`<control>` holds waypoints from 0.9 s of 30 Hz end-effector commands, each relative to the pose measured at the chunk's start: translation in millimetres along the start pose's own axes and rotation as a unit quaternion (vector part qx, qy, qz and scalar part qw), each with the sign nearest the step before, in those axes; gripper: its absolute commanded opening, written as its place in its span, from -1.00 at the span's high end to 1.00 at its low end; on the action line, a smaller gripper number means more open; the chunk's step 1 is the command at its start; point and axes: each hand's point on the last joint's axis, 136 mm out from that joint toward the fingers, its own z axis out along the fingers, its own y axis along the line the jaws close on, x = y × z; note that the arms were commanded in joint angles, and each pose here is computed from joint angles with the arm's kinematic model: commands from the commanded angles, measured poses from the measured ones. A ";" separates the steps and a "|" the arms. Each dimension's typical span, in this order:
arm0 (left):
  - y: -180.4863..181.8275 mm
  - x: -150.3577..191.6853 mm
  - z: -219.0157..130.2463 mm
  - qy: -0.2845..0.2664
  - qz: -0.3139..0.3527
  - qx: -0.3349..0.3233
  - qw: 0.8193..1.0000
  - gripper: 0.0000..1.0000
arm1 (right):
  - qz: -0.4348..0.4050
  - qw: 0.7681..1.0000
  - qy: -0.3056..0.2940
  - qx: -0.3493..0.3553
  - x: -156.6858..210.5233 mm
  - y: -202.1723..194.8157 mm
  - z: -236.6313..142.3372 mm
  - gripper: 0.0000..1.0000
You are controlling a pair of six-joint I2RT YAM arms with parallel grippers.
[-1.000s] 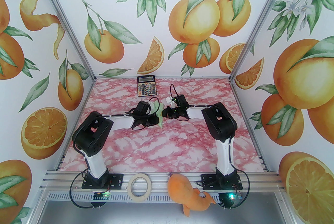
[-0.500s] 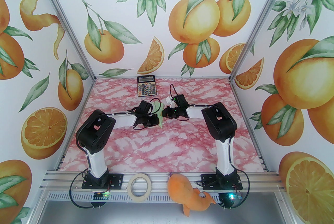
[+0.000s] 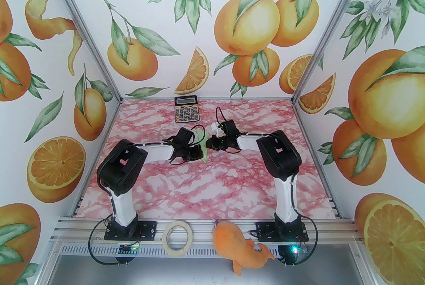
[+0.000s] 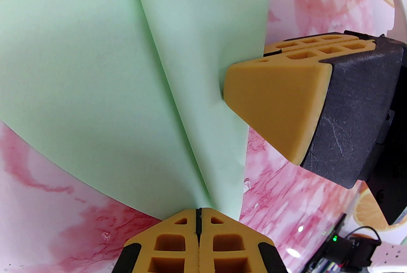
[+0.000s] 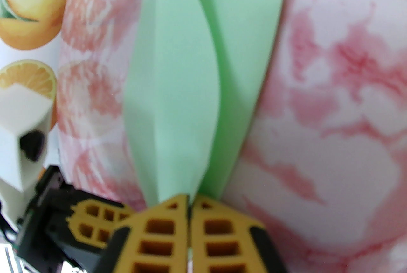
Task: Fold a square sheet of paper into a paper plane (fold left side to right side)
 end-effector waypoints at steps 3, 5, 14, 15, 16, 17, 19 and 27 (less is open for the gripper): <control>24.3 15.4 10.1 0.026 -0.008 -0.046 0.999 0.98 | -0.008 1.000 -0.009 0.017 -8.6 -8.3 0.7 0.87; 24.1 16.0 10.5 0.028 -0.008 -0.045 0.999 0.98 | -0.007 1.000 -0.009 0.018 -8.7 -9.6 1.2 0.87; 20.2 12.6 8.8 0.023 -0.006 -0.041 0.999 0.96 | 0.000 1.000 0.005 0.021 1.1 -17.1 7.4 0.87; 17.8 10.7 7.6 0.021 -0.005 -0.038 0.999 0.96 | 0.001 1.000 0.006 0.021 2.1 -18.0 7.9 0.87; 14.7 8.5 5.9 0.018 -0.004 -0.035 0.999 0.95 | 0.001 1.000 0.007 0.022 3.4 -19.0 8.4 0.87; 11.4 5.1 3.2 0.012 -0.002 -0.032 0.999 0.92 | 0.001 1.000 0.009 0.023 4.7 -19.8 9.1 0.87; 5.7 -2.6 -4.8 -0.002 0.000 -0.030 1.000 0.90 | -0.001 1.000 0.012 0.024 6.6 -18.9 9.9 0.87; -29.7 -26.7 -40.9 -0.056 0.017 0.009 0.998 0.83 | 0.000 1.000 0.015 0.026 10.2 -21.1 11.5 0.88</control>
